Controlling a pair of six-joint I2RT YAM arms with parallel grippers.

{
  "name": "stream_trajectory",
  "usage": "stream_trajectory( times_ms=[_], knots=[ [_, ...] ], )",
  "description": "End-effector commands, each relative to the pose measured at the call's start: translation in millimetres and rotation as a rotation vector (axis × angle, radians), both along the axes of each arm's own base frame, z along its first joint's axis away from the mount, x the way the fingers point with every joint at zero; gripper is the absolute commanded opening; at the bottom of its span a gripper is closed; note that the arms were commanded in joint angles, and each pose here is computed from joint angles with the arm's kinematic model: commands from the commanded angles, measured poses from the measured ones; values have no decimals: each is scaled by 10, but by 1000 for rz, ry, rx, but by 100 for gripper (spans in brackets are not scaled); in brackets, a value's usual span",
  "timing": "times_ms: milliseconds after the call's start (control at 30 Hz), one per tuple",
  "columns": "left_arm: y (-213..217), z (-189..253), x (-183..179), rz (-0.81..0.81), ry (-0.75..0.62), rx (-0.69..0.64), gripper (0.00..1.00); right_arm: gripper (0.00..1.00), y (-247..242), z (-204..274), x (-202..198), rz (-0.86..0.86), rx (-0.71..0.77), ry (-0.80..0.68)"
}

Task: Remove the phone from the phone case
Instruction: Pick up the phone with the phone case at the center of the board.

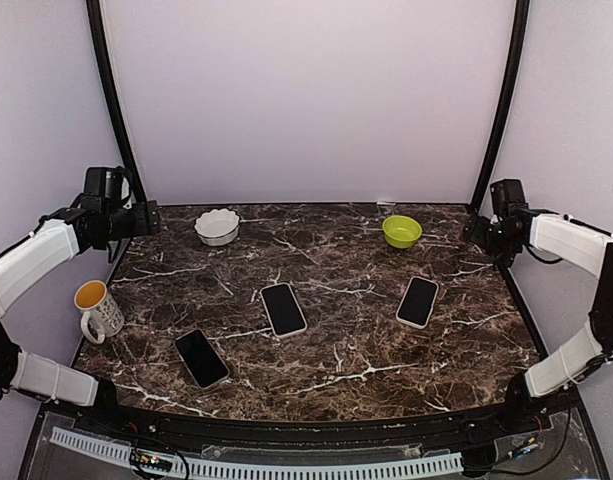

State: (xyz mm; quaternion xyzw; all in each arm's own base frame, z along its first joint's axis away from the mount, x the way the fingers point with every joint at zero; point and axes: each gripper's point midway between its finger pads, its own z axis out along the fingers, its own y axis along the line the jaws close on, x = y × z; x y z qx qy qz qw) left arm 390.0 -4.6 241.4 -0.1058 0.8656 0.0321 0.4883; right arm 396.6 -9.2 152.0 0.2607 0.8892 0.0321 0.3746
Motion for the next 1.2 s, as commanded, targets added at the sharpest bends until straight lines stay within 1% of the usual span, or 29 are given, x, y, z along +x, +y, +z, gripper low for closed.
stream_trajectory(
  times_ms=[0,67,167,300,400,533,633,800,933,1100,1167],
  knots=[
    [-307,-553,-475,-139,265,-130,99,98,180,-71,-285,-21,41,147],
    [-375,-723,-591,-171,328,-157,99,99,287,-66,-347,-6,32,188],
    [-366,-938,-731,-172,406,-152,99,99,474,-105,-439,36,29,264],
    [-327,-1071,-832,-135,419,-167,99,98,747,-220,-624,93,27,368],
    [-339,-1026,-837,-134,391,-179,99,99,985,-365,-727,143,77,443],
    [-406,-966,-844,-144,377,-127,99,99,1196,-525,-778,150,84,535],
    [-458,-1011,-865,-143,403,-65,99,99,1369,-641,-783,162,76,583],
    [-541,-1176,-903,-148,480,-47,99,99,1653,-853,-787,213,83,632],
    [-575,-1288,-906,-159,521,-48,99,99,1695,-985,-786,221,93,635],
    [-563,-1198,-884,-168,469,-39,99,99,1517,-1106,-866,192,10,665],
    [-564,-1183,-881,-179,451,-34,99,99,1466,-1198,-904,212,-24,680]
  ],
)
